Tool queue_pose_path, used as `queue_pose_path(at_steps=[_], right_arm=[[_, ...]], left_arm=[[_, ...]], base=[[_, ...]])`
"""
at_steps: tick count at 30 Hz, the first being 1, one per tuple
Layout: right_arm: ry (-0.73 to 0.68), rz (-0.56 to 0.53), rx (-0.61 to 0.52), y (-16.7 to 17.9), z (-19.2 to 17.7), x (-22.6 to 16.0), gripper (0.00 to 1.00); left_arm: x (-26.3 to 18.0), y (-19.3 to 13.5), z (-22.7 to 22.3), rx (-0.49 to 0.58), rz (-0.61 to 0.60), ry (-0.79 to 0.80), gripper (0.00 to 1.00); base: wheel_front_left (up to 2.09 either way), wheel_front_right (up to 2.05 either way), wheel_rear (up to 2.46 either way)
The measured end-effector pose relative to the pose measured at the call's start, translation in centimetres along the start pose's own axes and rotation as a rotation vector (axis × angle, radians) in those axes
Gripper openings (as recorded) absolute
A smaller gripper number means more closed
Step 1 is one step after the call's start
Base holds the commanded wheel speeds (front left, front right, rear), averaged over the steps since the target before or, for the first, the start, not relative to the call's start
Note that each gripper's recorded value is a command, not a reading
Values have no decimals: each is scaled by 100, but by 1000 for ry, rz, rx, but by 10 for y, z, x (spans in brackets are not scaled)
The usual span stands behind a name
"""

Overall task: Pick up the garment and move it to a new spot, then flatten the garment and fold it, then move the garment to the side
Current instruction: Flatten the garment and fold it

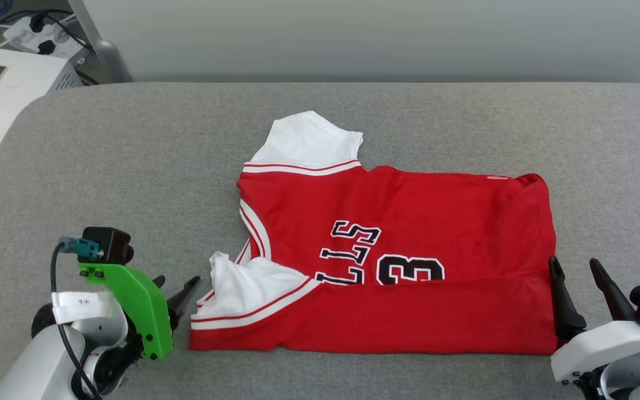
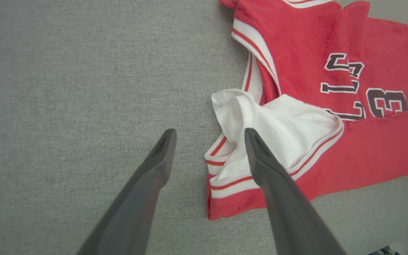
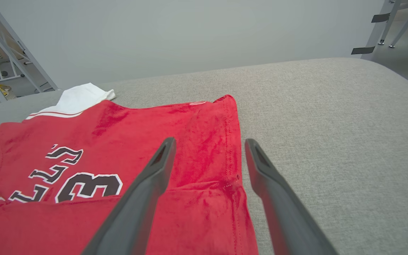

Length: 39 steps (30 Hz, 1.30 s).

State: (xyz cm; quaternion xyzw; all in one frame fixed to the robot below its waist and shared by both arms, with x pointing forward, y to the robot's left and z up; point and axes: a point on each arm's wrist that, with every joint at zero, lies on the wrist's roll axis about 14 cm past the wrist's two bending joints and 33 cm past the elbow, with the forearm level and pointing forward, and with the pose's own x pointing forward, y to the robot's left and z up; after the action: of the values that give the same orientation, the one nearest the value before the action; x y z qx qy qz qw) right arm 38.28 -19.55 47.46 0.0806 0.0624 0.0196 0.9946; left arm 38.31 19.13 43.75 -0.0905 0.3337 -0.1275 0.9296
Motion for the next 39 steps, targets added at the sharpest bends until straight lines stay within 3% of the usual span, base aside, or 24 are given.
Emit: queue_pose_path(at_steps=[10,17,18,19,20,21,27,33,39], right_arm=[[45,-21,11,-5,-15,5,100],[56,-43,21,-13,-20,9,100],[56,-49,25,-15,-21,9,100],[57,-54,26,-17,-21,9,100],[56,-59,26,-20,-20,8,100],[57,-65,29,-23,-19,8,100],[112,-97,63,-40,-17,4,100],[383,-103,50,-57,-44,-13,100],[593,-31,31,-48,-59,-24,100]], left_arm=[[16,-11,-67,-62,-15,306,100],[36,-14,-83,-67,-21,395,100],[37,-14,-84,-66,-21,402,49],[38,-14,-85,-67,-22,407,38],[40,-14,-86,-74,-24,410,11],[40,-14,-86,-79,-26,413,0],[40,-26,-82,-92,-60,377,0],[32,-28,-70,-91,-64,285,0],[19,-34,-58,-76,-71,198,0]], base=[[0,0,0],[0,0,0],[0,0,0],[0,0,0],[0,0,0],[0,0,0],[0,0,0],[0,0,0],[0,0,0]])
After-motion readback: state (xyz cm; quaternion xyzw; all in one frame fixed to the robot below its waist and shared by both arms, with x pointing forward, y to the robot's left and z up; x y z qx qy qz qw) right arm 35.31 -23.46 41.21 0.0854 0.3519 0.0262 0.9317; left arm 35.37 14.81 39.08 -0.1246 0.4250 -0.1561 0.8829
